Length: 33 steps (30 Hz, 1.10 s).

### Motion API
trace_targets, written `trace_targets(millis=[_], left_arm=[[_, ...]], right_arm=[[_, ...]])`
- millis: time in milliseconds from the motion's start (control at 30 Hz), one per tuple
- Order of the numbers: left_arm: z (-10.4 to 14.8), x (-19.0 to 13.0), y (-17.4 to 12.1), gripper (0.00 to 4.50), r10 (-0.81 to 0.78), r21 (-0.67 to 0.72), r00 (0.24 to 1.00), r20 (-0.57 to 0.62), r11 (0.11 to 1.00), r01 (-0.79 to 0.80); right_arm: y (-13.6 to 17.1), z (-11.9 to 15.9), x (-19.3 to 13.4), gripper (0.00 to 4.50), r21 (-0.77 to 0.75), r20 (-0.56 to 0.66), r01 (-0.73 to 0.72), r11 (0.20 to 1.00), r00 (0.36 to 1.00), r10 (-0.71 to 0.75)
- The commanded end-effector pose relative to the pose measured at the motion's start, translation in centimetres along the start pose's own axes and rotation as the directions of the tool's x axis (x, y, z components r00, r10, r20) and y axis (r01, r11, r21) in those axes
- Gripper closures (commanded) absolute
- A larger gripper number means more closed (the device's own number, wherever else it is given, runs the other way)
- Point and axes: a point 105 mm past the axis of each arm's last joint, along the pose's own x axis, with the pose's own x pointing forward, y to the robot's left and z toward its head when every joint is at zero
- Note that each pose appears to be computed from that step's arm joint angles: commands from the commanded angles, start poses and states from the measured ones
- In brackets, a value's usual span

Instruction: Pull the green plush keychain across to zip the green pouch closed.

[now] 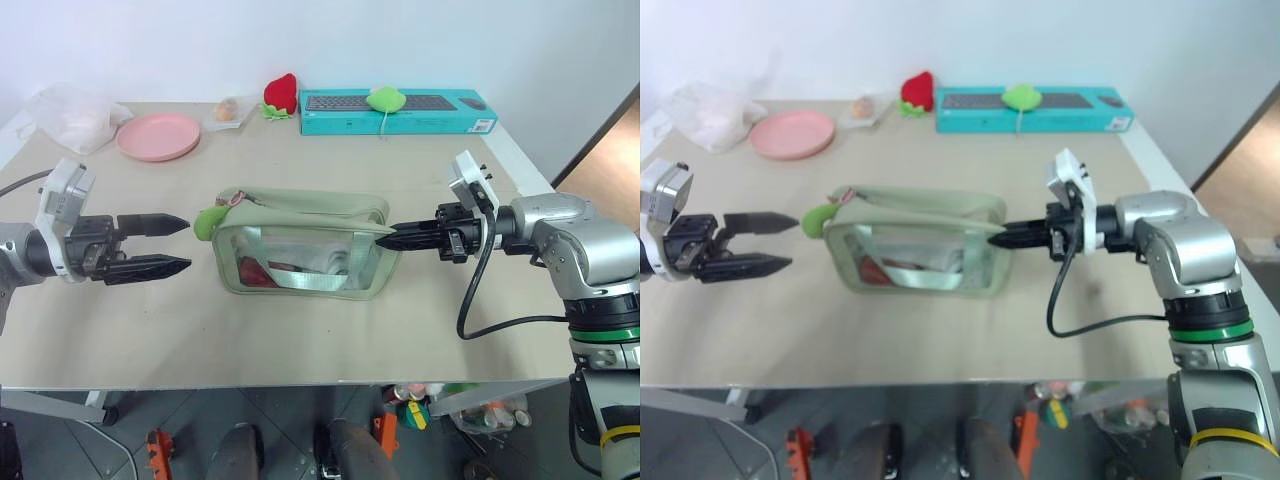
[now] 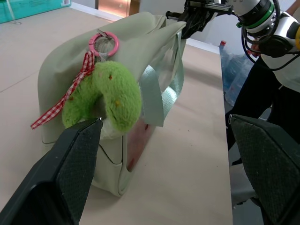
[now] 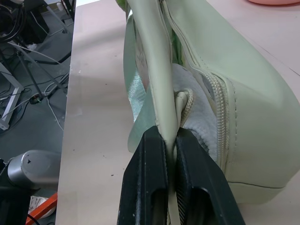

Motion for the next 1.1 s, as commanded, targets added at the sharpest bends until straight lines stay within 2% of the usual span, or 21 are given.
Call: trace_targets(millis=[33,400,467,500,533,567,633,667,700,800,1000,1100], left_arm=[[0.9,-0.1,0.9,0.03,0.044,0.044,0.999,0.030,0.998,-0.045],[-0.2,2.5,1.6,0.03,0.012,0.017,0.998,0.054,1.000,-0.013],[0.0,2.6,1.6,0.55,0.011,0.019,0.997,0.074,1.000,-0.012],[0.2,2.6,1.6,0.60,0.012,0.019,0.996,0.083,1.000,-0.013],[0.4,2.6,1.6,1.39,0.015,0.024,0.995,0.094,1.000,-0.017],[0.6,2.6,1.7,1.48,0.016,0.022,0.995,0.103,1.000,-0.018],[1.1,2.5,2.1,2.38,0.038,0.034,0.992,0.121,0.999,-0.042],[1.4,2.5,2.2,2.58,0.043,0.039,0.990,0.133,0.998,-0.049],[1.6,2.5,2.2,3.03,0.046,0.043,0.989,0.140,0.998,-0.053],[2.4,2.5,2.2,3.94,0.048,0.048,0.985,0.167,0.997,-0.057],[3.0,2.7,2.1,4.01,0.046,0.049,0.982,0.185,0.997,-0.056],[3.4,3.8,1.8,4.01,0.023,0.088,0.982,0.185,0.995,-0.040]], right_arm=[[0.5,1.3,-0.2,4.50,-0.048,0.025,-0.015,0.999,1.000,0.016],[0.6,1.3,-0.3,4.50,-0.050,0.022,-0.005,0.999,1.000,0.006],[0.6,1.3,-0.4,4.50,-0.050,0.021,-0.002,0.999,1.000,0.003],[0.6,1.3,-0.4,4.50,-0.049,0.020,-0.002,0.999,1.000,0.003],[0.6,1.2,-0.4,4.50,-0.049,0.018,-0.001,0.999,1.000,0.002],[0.6,1.2,-0.5,4.50,-0.047,0.015,0.000,0.999,1.000,0.000],[0.6,1.1,-0.4,4.50,-0.045,0.012,0.001,0.999,1.000,-0.001],[0.6,1.0,-0.4,4.50,-0.045,0.011,0.001,0.999,1.000,-0.001],[0.6,1.0,-0.4,4.50,-0.044,0.011,0.001,0.999,1.000,0.000],[0.6,1.0,-0.3,4.50,-0.044,0.011,-0.003,0.999,1.000,0.003],[0.5,1.0,-0.2,4.50,-0.045,0.014,-0.007,0.999,1.000,0.007],[0.5,1.0,-0.2,4.50,-0.046,0.014,-0.007,0.999,1.000,0.007]])
